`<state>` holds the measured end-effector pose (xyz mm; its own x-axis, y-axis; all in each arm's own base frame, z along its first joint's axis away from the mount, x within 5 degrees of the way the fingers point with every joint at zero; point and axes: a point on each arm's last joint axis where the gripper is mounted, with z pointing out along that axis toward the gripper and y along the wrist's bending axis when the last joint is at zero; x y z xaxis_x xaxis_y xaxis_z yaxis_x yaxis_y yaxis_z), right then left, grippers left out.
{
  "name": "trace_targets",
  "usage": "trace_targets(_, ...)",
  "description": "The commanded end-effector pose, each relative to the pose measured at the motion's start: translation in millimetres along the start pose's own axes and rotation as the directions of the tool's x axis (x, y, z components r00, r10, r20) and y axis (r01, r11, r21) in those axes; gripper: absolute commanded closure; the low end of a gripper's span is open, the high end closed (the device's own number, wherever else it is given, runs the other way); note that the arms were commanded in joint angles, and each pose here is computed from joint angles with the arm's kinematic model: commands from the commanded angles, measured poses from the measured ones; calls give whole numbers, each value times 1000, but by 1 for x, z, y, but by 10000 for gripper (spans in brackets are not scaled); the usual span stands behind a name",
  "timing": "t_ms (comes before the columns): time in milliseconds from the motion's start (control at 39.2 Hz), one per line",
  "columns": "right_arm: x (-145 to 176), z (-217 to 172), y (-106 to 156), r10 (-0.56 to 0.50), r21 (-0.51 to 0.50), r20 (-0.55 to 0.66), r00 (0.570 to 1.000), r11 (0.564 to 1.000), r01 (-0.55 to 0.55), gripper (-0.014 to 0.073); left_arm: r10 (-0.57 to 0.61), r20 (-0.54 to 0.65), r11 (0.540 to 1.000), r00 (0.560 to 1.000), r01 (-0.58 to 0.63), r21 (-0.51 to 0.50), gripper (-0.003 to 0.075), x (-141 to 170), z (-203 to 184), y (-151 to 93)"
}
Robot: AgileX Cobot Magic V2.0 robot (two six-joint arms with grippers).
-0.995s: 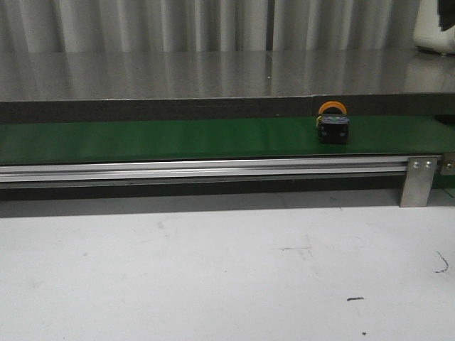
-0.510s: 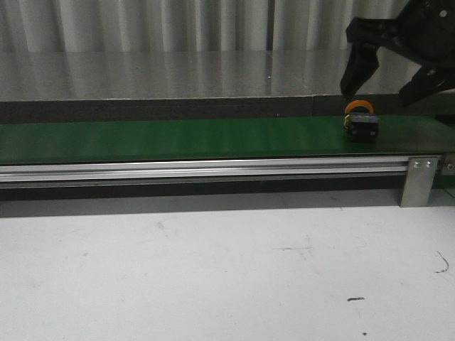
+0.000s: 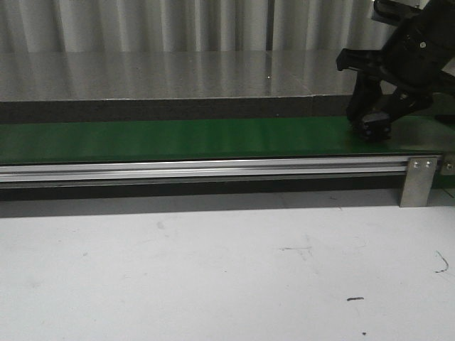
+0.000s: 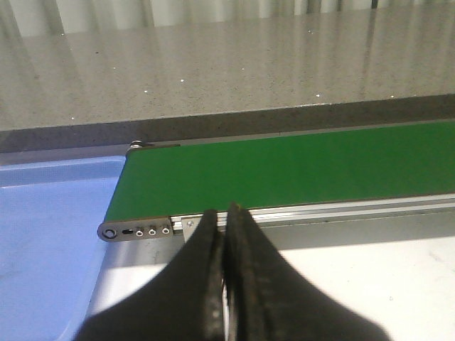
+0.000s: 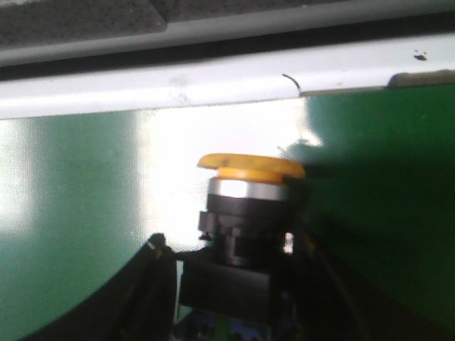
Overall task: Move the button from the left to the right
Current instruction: 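Lower the right gripper and grasp the push button at the belt end, then lift the push button and place it into the green tray with the right gripper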
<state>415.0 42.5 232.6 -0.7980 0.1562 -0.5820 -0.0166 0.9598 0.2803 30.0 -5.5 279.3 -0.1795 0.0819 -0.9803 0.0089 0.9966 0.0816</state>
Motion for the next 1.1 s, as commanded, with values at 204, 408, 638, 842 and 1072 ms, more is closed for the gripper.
trace_targets(204,-35,-71,-20,36,18,194,980,999,-40,378,-21,98,1000,995,21,-8,741,-14,-2,2)
trace_targets(408,-44,-112,-58,44,112,277,960,991,-78,378,-21,98,1000,995,21,-8,741,-14,-2,2)
trace_targets(638,-37,-110,-122,48,276,226,973,955,-111,378,-21,98,1000,995,21,-8,741,-14,-2,2)
trace_targets(842,-23,-78,-163,115,323,140,983,934,-155,378,-21,98,1000,995,21,-8,741,-14,-2,2)
trace_targets(1072,-11,-61,-187,118,371,71,990,919,-136,338,-21,98,1000,995,21,-8,741,-14,-2,2)
